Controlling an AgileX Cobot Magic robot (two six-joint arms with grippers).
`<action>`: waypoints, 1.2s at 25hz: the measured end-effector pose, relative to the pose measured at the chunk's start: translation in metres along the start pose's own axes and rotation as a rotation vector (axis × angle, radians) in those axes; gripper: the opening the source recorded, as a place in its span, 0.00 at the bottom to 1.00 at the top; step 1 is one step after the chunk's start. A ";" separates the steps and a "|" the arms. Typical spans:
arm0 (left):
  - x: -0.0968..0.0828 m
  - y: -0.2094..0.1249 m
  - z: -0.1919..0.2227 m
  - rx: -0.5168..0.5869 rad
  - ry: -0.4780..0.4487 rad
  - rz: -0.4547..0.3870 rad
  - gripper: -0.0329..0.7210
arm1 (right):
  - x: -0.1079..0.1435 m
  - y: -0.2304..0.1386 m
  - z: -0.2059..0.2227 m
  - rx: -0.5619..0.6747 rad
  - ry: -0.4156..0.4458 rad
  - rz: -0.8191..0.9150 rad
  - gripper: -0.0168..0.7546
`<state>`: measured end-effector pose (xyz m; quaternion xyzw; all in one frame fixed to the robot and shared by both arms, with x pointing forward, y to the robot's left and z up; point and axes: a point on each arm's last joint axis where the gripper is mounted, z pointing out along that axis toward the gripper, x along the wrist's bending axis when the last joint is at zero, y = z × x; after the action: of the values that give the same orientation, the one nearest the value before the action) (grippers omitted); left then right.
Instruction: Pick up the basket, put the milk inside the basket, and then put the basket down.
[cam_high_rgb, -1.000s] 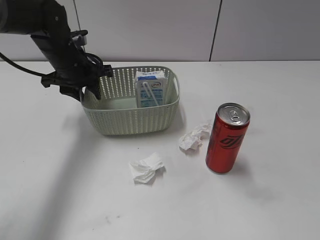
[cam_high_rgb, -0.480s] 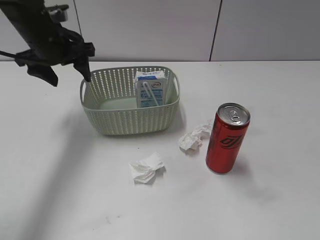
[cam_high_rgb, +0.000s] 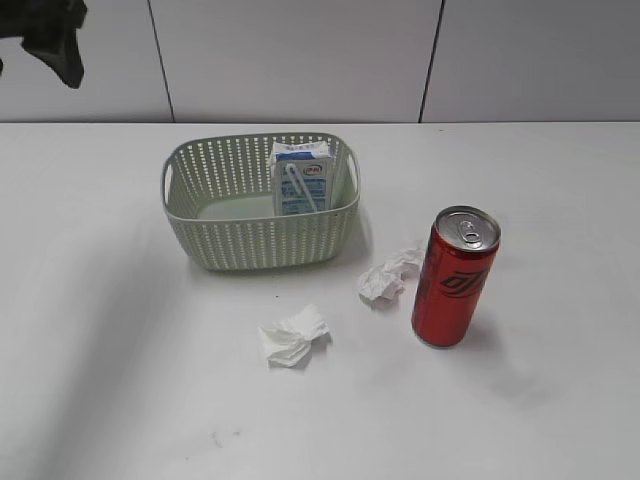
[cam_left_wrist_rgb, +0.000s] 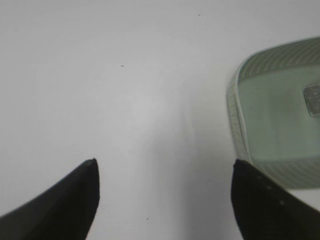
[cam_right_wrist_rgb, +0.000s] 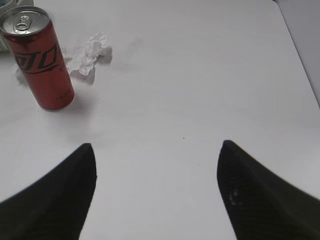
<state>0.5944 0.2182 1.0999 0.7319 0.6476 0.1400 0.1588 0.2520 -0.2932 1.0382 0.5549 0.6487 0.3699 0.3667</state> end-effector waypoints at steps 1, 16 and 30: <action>0.001 -0.002 -0.011 -0.012 -0.002 0.014 0.87 | 0.000 0.000 0.000 0.000 0.004 -0.003 0.79; 0.007 -0.122 -0.091 -0.090 -0.100 0.063 0.83 | 0.000 0.000 0.000 -0.001 0.013 -0.008 0.79; 0.022 -0.255 -0.098 -0.298 -0.139 0.046 0.82 | -0.001 0.000 0.000 -0.001 0.012 -0.004 0.79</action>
<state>0.3261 0.2735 1.0835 0.7228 0.5901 0.1873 0.3070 0.2519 -0.2937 1.0382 0.5510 0.6519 0.3730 0.3638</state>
